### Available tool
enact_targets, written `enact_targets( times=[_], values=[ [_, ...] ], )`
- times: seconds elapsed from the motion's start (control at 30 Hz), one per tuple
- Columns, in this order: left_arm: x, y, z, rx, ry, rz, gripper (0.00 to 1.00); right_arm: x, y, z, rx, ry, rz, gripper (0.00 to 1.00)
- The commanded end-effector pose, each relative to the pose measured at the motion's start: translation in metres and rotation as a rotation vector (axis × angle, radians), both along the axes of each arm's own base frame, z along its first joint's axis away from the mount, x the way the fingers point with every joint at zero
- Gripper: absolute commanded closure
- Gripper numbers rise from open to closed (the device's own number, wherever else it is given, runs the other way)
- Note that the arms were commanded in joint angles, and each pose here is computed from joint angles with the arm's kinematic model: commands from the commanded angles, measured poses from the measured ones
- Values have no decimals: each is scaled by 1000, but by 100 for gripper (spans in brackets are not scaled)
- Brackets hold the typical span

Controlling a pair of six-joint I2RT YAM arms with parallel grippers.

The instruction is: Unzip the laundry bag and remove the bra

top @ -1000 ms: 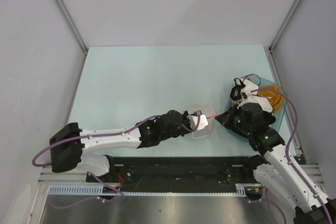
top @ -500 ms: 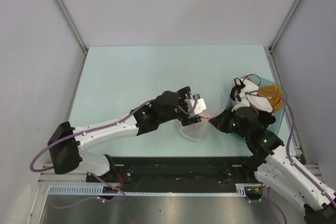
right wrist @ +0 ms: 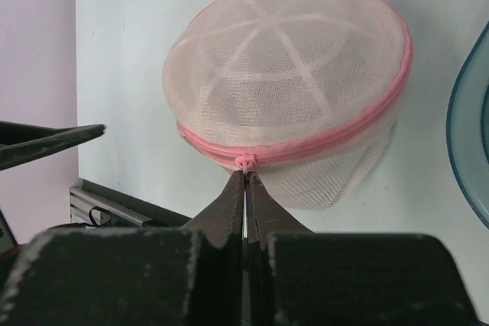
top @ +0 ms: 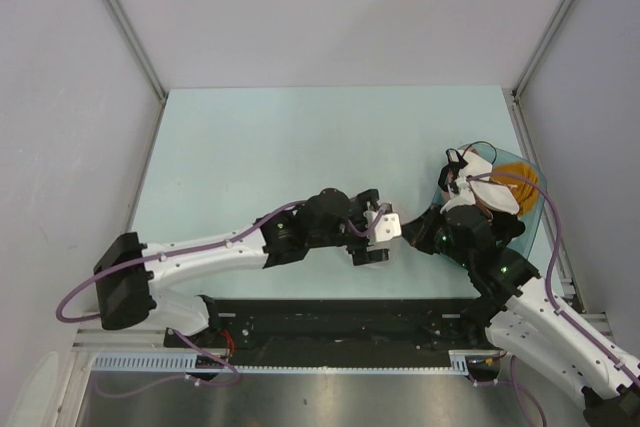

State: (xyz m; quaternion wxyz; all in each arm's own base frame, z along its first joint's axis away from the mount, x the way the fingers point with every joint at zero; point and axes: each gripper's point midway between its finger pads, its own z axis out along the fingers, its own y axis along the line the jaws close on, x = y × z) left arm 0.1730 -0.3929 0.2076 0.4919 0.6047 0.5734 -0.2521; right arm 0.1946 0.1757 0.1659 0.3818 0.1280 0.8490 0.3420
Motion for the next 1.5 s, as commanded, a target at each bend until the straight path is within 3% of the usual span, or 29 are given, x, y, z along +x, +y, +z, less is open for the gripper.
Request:
enact_targets(
  times=[0.0,0.27,0.43,0.53,0.57,0.63,0.67,0.7,1.07,1.4,1.47],
  values=[
    [9,-16,0,-23,-73,-22,8,6,5,26,57,-65,-7,100],
    [24,-30,-28,25,-81,7,12,4,1,27,52,-69,-14,100],
    [33,-30,-27,11,-112,43,31,3,-1,22,36,-59,-14,100],
    [33,-28,-26,1,-123,52,48,3,-3,22,30,-58,-20,100],
    [34,-26,-26,1,-123,55,63,3,-4,20,25,-54,-24,100],
    [33,-25,-25,1,-126,59,79,5,-8,19,16,-53,-40,100],
    [34,-25,-26,5,-127,62,94,5,-10,17,11,-47,-50,100],
    [35,-24,-26,9,-127,63,100,7,-14,17,8,-45,-63,100],
    [41,5,-8,-21,-181,111,100,13,-56,-11,-23,20,-170,100],
    [69,45,-7,-23,-223,242,100,4,-28,12,136,-15,-91,100],
    [73,44,-6,-14,-223,251,92,-1,-18,15,149,-22,-63,100]
  ],
)
